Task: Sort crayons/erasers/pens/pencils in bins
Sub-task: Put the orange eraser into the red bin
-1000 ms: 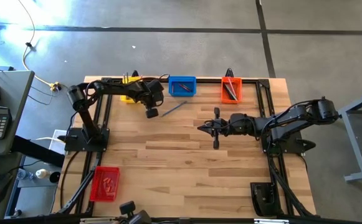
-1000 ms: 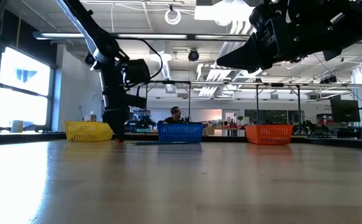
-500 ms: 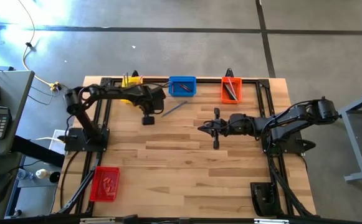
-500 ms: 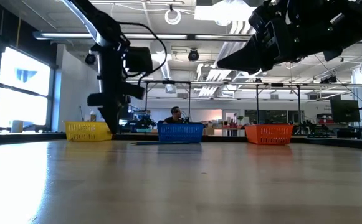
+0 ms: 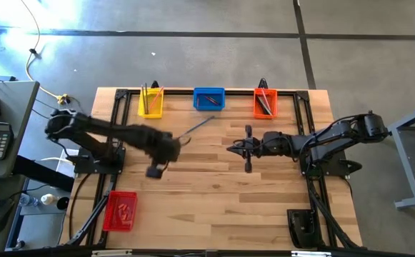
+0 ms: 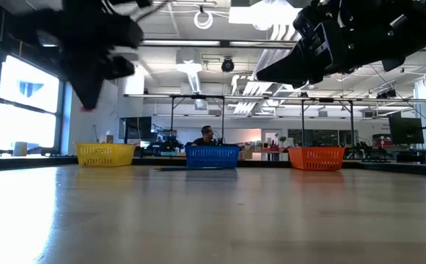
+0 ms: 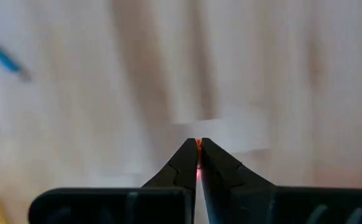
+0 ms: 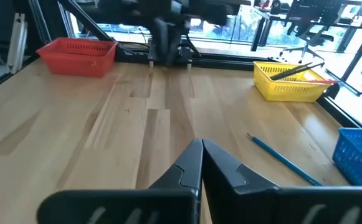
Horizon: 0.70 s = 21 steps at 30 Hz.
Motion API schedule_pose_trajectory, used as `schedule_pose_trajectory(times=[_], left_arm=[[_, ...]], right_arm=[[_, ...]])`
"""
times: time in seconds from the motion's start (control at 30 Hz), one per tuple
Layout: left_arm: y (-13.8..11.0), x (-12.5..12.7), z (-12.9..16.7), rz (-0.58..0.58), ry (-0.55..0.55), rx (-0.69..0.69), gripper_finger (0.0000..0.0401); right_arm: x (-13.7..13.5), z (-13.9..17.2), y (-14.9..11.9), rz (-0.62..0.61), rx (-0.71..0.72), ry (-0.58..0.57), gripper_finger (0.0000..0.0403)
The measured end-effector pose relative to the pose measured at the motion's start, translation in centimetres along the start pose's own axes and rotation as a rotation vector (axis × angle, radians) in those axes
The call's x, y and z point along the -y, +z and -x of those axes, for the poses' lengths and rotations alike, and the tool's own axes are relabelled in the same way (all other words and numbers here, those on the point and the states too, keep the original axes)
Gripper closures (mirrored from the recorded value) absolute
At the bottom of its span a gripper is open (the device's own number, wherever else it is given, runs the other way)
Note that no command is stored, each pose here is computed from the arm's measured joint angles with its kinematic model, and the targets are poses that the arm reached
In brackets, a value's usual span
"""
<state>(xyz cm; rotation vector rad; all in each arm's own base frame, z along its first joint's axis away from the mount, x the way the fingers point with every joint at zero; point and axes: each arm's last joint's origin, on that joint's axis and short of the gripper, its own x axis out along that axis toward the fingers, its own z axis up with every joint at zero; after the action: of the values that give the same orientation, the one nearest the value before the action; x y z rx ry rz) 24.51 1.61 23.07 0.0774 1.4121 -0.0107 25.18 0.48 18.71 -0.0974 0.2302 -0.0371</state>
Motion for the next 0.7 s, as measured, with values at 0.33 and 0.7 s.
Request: schedule_pose_trajectory(times=[0.33, 0.7], left_arm=[[-3.0, 11.6, 2.6, 0.051, -0.134, -0.019, 0.0401], [-7.7, 19.2, 3.5, 0.185, -0.198, -0.101, 0.0401]], right_arm=[[-0.3, 0.0, 0.1, 0.01, 0.011, 0.011, 0.0403], [-0.3, 0.0, 0.2, -0.019, 0.021, 0.011, 0.0403]])
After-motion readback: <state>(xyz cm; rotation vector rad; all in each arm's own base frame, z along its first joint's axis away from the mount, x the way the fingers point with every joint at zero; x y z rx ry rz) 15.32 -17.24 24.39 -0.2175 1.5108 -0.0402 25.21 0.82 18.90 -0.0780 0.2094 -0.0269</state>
